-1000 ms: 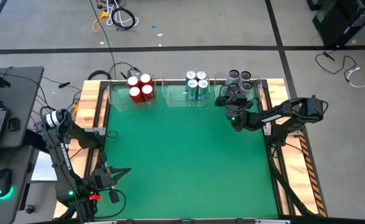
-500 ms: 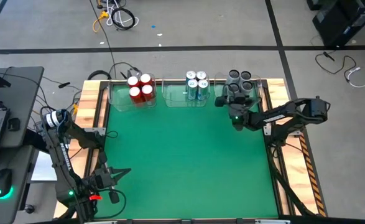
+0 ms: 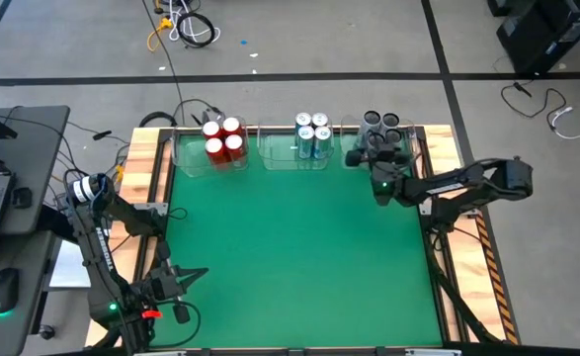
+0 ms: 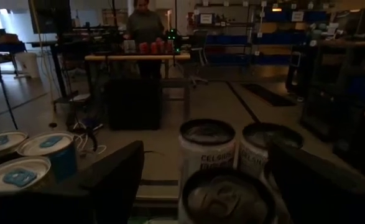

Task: Sort soda cans
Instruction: Adjust the transparent bins on the table

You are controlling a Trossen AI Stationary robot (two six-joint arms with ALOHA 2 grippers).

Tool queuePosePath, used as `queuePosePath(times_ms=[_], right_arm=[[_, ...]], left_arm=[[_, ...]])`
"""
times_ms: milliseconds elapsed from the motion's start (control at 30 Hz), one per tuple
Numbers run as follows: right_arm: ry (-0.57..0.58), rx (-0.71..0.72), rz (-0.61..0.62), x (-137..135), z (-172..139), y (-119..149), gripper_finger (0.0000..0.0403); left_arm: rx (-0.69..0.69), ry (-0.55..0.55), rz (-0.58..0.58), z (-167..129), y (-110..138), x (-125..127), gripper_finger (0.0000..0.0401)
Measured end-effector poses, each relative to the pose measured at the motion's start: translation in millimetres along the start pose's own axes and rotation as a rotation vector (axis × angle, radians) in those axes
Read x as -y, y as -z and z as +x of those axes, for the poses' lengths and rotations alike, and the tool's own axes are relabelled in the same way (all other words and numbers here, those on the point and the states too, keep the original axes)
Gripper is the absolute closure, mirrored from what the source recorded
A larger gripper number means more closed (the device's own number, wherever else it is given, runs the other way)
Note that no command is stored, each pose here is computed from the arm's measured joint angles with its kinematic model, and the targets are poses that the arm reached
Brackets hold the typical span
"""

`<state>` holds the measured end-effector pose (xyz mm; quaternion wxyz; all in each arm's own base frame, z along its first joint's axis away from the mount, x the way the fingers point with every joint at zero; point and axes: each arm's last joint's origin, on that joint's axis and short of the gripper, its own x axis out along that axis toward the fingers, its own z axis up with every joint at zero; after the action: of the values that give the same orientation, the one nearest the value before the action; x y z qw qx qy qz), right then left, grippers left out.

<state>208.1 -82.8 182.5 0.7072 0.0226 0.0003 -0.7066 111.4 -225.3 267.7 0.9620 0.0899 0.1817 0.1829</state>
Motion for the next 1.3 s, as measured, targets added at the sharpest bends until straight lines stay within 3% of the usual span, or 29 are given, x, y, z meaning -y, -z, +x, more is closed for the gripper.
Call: queuePosePath(times_ms=[233, 367, 467, 733, 800, 900, 1000, 1133, 1300], right_arm=[[-0.012, 0.023, 0.000, 6, -5, -18, 0.0080], [-0.048, 0.035, -0.009, 9, -13, -28, 0.0110], [-0.116, 0.045, -0.008, 7, -23, -36, 0.0159], [-0.409, 0.063, -0.008, -16, -52, -60, 0.0360], [-0.445, 0.055, -0.031, -23, -59, -63, 0.0391], [-0.508, 0.036, -0.053, -34, -67, -65, 0.0387], [-0.641, -0.005, -0.047, -46, -72, -65, 0.0386], [-0.804, -0.081, -0.050, -59, -76, -58, 0.0401], [-0.892, -0.145, -0.053, -72, -79, -44, 0.0400]], left_arm=[[0.032, -0.031, -0.007, 8, -1, -1, 0.0400], [0.047, -0.050, -0.005, 14, 5, -1, 0.0400], [0.076, -0.059, 0.001, 17, 7, -2, 0.0400], [0.122, -0.089, -0.035, 24, 1, -6, 0.0401], [0.110, -0.101, -0.058, 28, -2, -8, 0.0401], [0.041, -0.125, -0.092, 36, -6, -14, 0.0401], [-0.069, -0.148, -0.084, 46, -12, -22, 0.0401], [-0.215, -0.126, -0.011, 63, -21, -29, 0.0401], [-0.316, -0.076, 0.110, 92, -39, -45, 0.0401]])
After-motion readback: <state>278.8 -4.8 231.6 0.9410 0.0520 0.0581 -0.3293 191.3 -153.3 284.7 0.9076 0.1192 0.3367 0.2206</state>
